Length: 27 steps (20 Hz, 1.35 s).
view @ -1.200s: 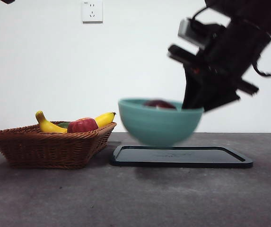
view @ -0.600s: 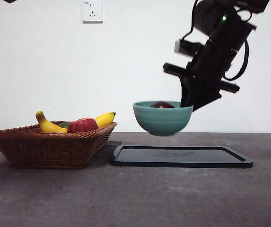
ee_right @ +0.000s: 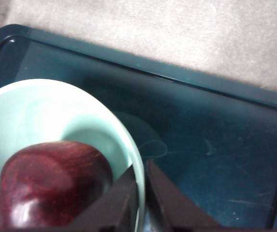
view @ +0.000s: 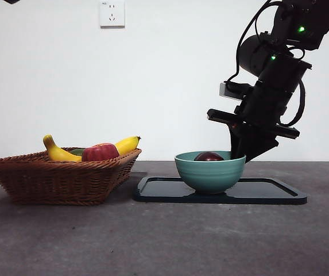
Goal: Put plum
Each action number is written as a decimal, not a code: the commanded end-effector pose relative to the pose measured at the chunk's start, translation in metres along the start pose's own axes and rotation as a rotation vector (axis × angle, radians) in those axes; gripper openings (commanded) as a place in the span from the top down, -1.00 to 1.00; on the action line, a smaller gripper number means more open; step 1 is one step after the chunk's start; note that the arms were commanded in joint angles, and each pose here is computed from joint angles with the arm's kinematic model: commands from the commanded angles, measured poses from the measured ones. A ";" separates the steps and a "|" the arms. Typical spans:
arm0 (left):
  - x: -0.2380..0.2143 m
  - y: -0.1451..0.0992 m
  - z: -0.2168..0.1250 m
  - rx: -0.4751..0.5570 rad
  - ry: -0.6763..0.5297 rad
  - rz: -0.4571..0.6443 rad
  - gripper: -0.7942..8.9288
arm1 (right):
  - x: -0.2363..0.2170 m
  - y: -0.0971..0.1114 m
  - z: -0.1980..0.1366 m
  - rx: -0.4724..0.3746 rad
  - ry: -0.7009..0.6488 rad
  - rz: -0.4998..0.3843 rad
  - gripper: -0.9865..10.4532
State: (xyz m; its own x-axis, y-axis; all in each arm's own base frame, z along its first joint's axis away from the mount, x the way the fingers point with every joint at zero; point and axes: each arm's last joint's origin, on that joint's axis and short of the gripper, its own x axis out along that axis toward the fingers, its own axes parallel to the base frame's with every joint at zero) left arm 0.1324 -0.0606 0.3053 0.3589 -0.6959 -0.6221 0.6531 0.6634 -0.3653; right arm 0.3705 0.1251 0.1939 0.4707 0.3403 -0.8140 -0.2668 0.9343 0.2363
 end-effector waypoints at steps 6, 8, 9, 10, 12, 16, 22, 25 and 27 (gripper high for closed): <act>0.000 -0.001 0.002 0.006 -0.006 -0.009 0.07 | 0.002 0.002 0.004 -0.016 0.003 0.004 0.68; 0.000 -0.001 0.002 0.005 -0.005 -0.009 0.07 | 0.002 0.002 0.004 -0.014 0.009 0.002 0.56; 0.000 -0.001 0.002 0.005 -0.005 -0.009 0.07 | 0.002 0.002 0.003 -0.013 0.013 0.001 0.54; 0.000 -0.001 0.002 0.005 -0.005 -0.009 0.07 | 0.002 0.002 0.003 -0.012 0.013 0.001 0.54; 0.000 -0.001 0.002 0.005 -0.005 -0.009 0.07 | 0.000 0.002 0.005 -0.013 0.003 0.001 0.53; 0.000 -0.001 0.002 0.007 -0.007 -0.009 0.07 | -0.035 0.006 0.017 -0.020 -0.085 0.002 0.52; 0.000 -0.001 0.003 0.008 -0.010 -0.009 0.07 | -0.128 0.022 0.014 -0.055 -0.200 0.052 0.52; 0.000 -0.001 0.003 0.009 -0.010 -0.009 0.07 | -0.171 0.032 -0.001 -0.084 -0.203 0.083 0.52; 0.000 -0.001 0.003 0.009 -0.010 -0.009 0.07 | -0.194 0.037 -0.013 -0.103 -0.198 0.087 0.52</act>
State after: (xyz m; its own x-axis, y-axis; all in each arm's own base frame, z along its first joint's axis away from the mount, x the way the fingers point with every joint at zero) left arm 0.1327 -0.0606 0.3056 0.3616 -0.6968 -0.6195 0.6544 0.6629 -0.3637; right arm 0.2539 0.0895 0.3526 0.5940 0.4373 -0.6752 -0.3736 0.8933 0.2499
